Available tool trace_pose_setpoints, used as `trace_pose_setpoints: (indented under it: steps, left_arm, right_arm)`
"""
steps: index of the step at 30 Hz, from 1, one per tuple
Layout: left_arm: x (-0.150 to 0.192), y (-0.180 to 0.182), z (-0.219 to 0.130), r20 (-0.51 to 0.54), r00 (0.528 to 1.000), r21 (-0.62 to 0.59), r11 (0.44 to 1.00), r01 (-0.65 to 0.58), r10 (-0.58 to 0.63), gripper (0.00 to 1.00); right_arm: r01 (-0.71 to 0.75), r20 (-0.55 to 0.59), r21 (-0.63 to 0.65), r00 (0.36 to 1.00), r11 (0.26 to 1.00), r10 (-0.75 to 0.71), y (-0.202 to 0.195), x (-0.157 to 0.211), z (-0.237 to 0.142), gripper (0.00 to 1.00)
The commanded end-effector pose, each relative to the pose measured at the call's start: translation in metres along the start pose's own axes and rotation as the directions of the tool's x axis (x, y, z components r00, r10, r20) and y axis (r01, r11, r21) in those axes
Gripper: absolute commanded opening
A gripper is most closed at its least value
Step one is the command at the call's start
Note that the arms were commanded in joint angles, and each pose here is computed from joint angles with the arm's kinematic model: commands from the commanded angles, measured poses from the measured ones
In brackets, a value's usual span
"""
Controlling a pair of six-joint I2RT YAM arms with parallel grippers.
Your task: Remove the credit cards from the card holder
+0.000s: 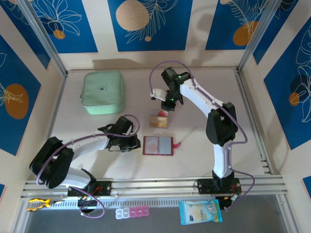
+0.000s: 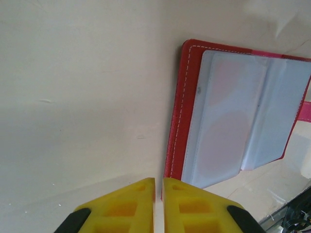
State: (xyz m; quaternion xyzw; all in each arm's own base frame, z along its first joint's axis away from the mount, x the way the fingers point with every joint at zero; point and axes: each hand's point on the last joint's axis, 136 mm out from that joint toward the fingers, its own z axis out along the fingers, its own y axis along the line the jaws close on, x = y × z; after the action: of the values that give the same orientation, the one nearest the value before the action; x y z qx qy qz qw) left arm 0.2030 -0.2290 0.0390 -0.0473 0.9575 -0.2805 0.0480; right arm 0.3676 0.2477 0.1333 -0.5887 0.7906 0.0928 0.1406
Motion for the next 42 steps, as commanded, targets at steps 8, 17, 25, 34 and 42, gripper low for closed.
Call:
trace_pose_setpoints:
  steps: [8,17,25,34,42]
  left_arm:
    - [-0.012,-0.025,0.009,-0.018,0.999,0.093,0.995,-0.029,0.030,0.07]
    - [-0.012,-0.031,0.017,-0.040,0.999,0.121,0.992,-0.027,0.032,0.05]
    - [-0.006,-0.017,0.026,-0.066,0.997,0.068,0.997,-0.021,0.025,0.04]
    - [0.000,-0.004,0.030,-0.083,0.996,0.020,1.000,-0.012,0.013,0.04]
    - [0.003,0.001,0.029,-0.083,0.997,0.010,1.000,-0.004,0.004,0.04]
  right_arm:
    - [-0.590,0.270,-0.126,0.753,0.797,0.600,0.026,-0.027,-0.030,0.05]
    - [-0.801,0.134,-0.267,0.520,0.536,0.844,0.088,-0.012,-0.001,0.00]
    - [-0.861,-0.034,-0.343,0.411,0.376,0.911,0.136,-0.004,0.024,0.00]
    - [-0.888,-0.119,-0.337,0.371,0.314,0.921,0.172,0.001,0.056,0.17]
    - [-0.917,-0.170,-0.281,0.337,0.282,0.926,0.179,0.002,0.085,0.22]
